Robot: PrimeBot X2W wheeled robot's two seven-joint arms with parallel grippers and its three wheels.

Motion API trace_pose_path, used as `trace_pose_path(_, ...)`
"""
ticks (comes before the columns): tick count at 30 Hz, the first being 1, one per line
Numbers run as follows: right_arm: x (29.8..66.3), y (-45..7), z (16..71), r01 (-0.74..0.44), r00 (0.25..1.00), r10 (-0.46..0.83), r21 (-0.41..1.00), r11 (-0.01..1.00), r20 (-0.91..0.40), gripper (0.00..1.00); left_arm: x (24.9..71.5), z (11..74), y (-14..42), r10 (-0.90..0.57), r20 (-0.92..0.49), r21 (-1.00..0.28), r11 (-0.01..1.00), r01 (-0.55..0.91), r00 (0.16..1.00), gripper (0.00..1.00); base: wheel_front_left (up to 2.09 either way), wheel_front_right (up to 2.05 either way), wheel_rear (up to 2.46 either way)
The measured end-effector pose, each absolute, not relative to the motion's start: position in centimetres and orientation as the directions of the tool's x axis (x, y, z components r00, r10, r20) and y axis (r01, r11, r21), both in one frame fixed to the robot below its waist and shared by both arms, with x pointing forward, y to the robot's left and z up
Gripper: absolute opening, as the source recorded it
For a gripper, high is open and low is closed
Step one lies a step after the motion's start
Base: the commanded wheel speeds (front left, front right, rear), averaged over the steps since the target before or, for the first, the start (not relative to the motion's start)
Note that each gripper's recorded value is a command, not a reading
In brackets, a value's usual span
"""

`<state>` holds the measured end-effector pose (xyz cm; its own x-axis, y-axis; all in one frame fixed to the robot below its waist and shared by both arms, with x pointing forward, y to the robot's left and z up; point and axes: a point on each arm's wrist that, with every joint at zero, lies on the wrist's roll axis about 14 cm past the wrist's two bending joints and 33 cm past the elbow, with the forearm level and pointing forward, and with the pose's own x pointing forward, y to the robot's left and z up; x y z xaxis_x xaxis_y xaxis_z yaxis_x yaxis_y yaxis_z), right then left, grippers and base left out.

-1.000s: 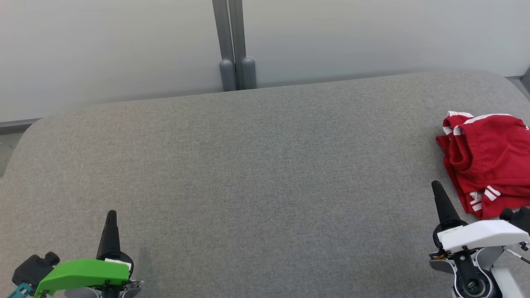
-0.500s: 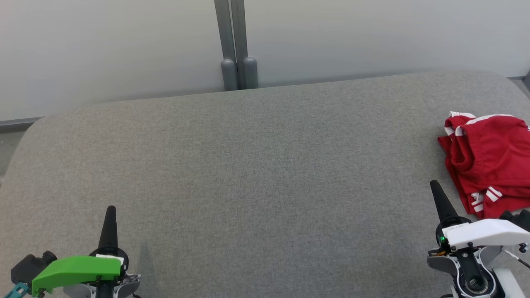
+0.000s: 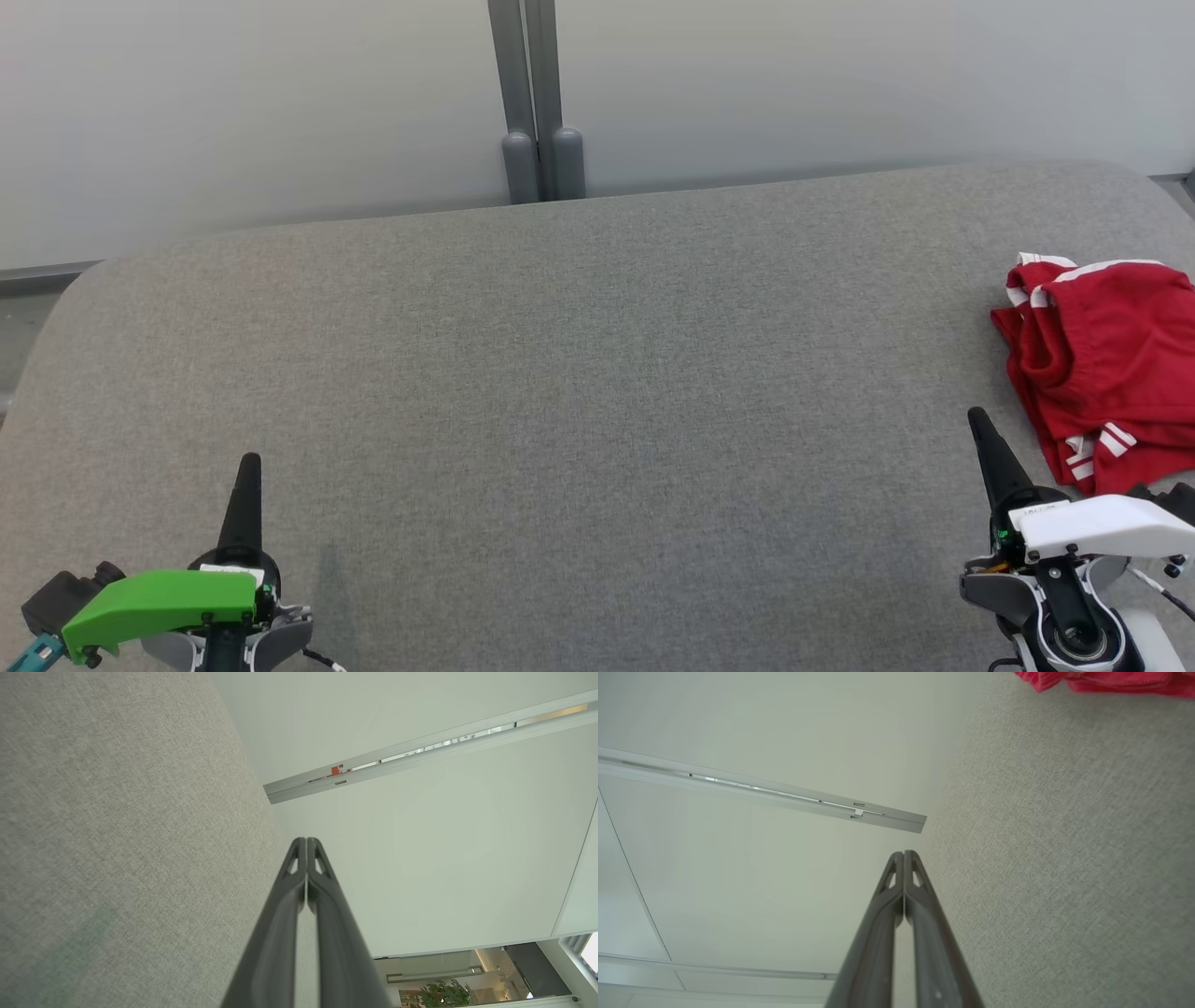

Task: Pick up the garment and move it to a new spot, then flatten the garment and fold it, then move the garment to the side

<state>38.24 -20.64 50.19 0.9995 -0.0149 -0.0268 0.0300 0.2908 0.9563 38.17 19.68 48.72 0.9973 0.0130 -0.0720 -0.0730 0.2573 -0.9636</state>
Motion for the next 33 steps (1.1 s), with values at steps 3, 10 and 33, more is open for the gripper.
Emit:
trace_pose_path(3,38.3,-20.6,50.2,0.028,1.000,-0.013,0.964,0.264,-0.026,0.00,38.2,48.8,19.7,0.010,-0.070,-0.970,0.234,-0.070,0.998,0.00,0.00,0.00,0.00)
trace_pose_path(10,38.4,-20.5,50.2,0.026,1.000,-0.011,0.978,0.207,-0.025,0.00,38.3,49.1,19.7,0.008,-0.060,-0.982,0.180,-0.061,0.998,0.00,0.00,0.00,0.00)
trace_pose_path(33,38.7,-20.1,50.5,0.011,1.000,-0.002,0.999,0.032,-0.011,0.00,38.6,50.0,19.9,0.001,-0.024,-0.999,0.030,-0.024,1.000,0.00,0.00,0.00,0.00)
